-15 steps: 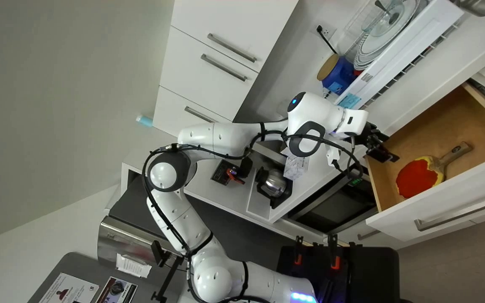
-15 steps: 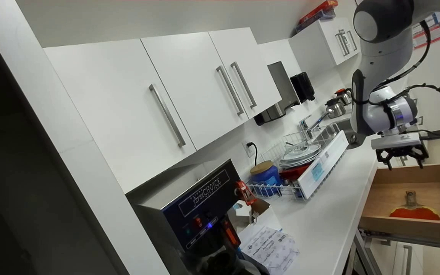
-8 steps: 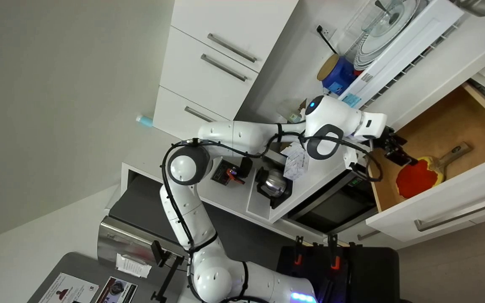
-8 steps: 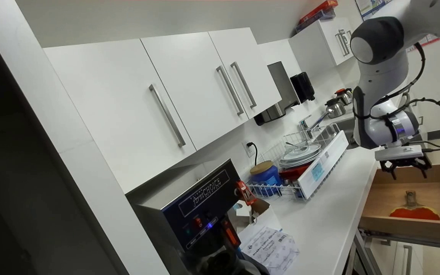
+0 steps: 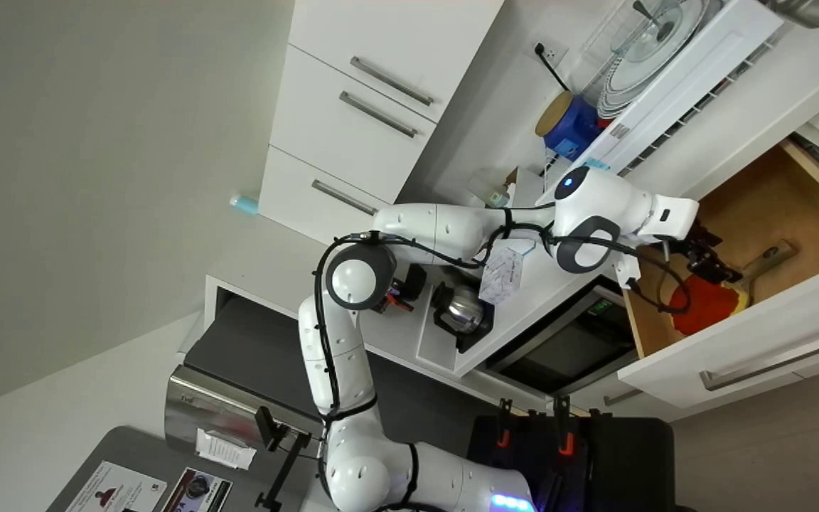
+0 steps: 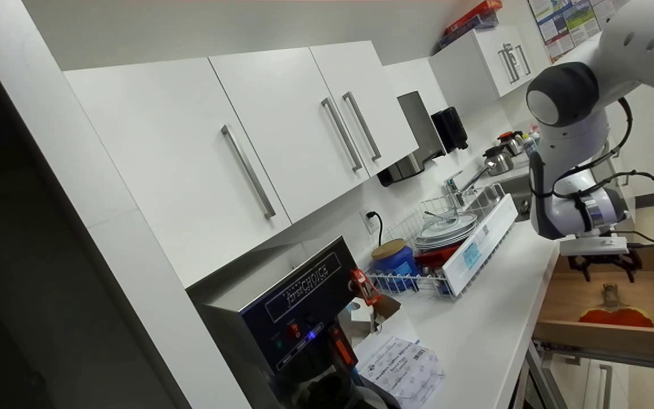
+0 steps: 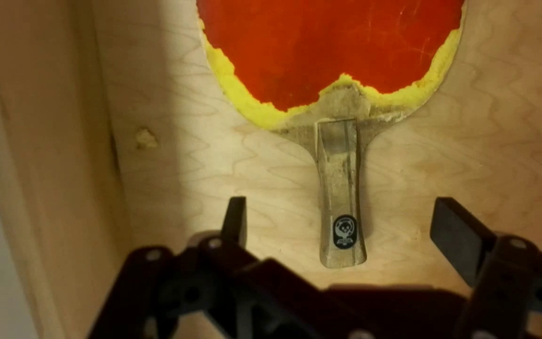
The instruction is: Place the paddle on the counter
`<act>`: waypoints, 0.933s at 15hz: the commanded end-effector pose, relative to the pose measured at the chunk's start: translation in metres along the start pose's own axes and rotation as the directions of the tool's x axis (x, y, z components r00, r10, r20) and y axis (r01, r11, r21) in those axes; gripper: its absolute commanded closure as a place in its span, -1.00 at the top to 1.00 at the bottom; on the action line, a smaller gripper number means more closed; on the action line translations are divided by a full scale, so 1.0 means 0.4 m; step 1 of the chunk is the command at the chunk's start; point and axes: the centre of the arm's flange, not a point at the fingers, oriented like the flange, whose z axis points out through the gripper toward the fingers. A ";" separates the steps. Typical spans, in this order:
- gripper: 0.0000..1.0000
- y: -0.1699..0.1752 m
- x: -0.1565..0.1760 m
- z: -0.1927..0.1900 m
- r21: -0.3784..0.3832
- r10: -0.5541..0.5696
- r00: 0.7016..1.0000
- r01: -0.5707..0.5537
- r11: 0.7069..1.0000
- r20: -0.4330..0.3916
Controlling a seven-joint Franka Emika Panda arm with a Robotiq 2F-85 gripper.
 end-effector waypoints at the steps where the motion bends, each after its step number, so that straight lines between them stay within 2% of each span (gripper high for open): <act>1: 1.00 -0.029 0.037 0.059 0.027 -0.001 1.000 0.001 1.000 -0.014; 13: 1.00 -0.055 0.037 0.156 -0.001 -0.028 1.000 0.028 1.000 -0.014; 14: 0.50 -0.055 0.034 0.161 0.000 -0.030 0.999 0.030 1.000 -0.014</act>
